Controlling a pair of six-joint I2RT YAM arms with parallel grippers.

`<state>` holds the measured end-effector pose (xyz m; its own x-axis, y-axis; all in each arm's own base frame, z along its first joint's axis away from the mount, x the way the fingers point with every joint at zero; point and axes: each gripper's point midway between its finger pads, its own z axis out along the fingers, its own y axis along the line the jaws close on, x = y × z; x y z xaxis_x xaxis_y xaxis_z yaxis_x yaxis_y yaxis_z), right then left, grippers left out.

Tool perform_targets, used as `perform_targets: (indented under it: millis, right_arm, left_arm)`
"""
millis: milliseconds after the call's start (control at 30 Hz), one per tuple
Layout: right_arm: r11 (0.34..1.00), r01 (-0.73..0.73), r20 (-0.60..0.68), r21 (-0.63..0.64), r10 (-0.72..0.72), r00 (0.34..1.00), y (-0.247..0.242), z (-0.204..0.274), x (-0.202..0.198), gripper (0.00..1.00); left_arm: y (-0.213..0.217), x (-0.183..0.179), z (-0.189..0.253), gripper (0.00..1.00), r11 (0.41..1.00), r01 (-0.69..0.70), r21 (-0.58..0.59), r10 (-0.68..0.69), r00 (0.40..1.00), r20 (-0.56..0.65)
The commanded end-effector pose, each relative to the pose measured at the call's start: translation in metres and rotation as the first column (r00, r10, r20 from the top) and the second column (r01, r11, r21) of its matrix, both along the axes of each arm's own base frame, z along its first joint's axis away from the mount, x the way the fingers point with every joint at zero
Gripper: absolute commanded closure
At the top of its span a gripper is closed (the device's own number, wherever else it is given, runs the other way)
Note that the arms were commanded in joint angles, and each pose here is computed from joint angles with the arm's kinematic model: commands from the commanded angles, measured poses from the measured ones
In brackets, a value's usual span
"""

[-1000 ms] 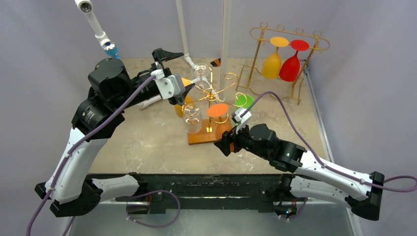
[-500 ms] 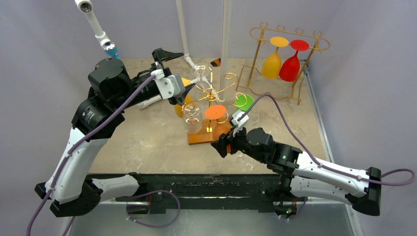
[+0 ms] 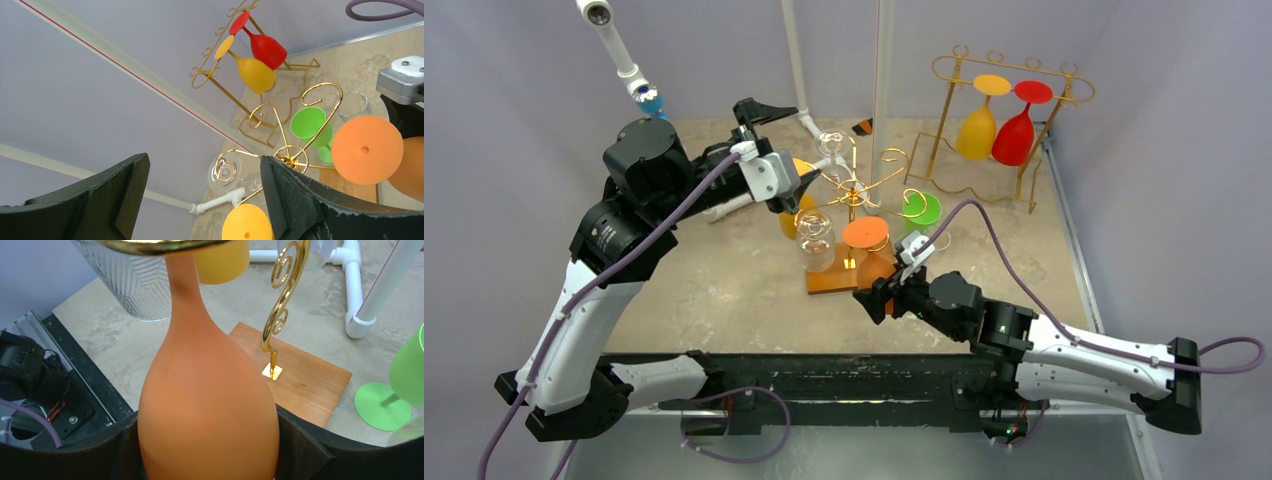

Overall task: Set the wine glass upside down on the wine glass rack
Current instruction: Turn the wine glass upside down at the wine rack.

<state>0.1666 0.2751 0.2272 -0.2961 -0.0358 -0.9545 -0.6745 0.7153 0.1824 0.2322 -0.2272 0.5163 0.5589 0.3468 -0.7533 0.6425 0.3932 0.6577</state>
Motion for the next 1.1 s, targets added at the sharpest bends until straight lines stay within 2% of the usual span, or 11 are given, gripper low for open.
perform_targets:
  millis: [0, 333, 600, 900, 967, 1067]
  right_arm:
    - [0.997, 0.021, 0.032, 0.071, -0.023, 0.999, -0.002, 0.015, 0.001, 0.75]
    - [0.999, 0.0, 0.057, 0.054, -0.003, 0.998, -0.005, 0.012, -0.003, 0.75]
    - [0.994, 0.02, 0.19, 0.108, -0.04, 0.981, -0.008, 0.026, 0.007, 0.75]
    - [0.979, 0.06, 0.168, 0.194, -0.094, 0.981, -0.014, 0.021, 0.01, 0.7]
    - [0.982, 0.061, 0.156, 0.181, -0.09, 0.984, -0.012, 0.013, 0.01, 0.63]
    - [0.985, 0.069, 0.128, 0.159, -0.09, 0.988, -0.01, 0.001, 0.01, 0.31]
  left_arm:
    - [0.004, 0.0, 0.01, 0.13, 0.999, -0.019, -0.03, 0.02, 1.0, 0.021]
    - [0.002, 0.002, 0.009, 0.14, 0.999, -0.017, -0.033, 0.017, 1.0, 0.014]
    - [0.001, 0.005, 0.007, 0.14, 0.999, -0.023, -0.025, 0.023, 1.0, 0.008]
    - [0.0, 0.006, 0.005, 0.14, 1.0, -0.02, -0.021, 0.02, 1.0, 0.004]
    - [0.0, 0.006, 0.005, 0.14, 1.0, -0.019, -0.02, 0.019, 1.0, 0.004]
    - [-0.001, 0.006, 0.003, 0.14, 1.0, -0.02, -0.016, 0.02, 1.0, 0.0]
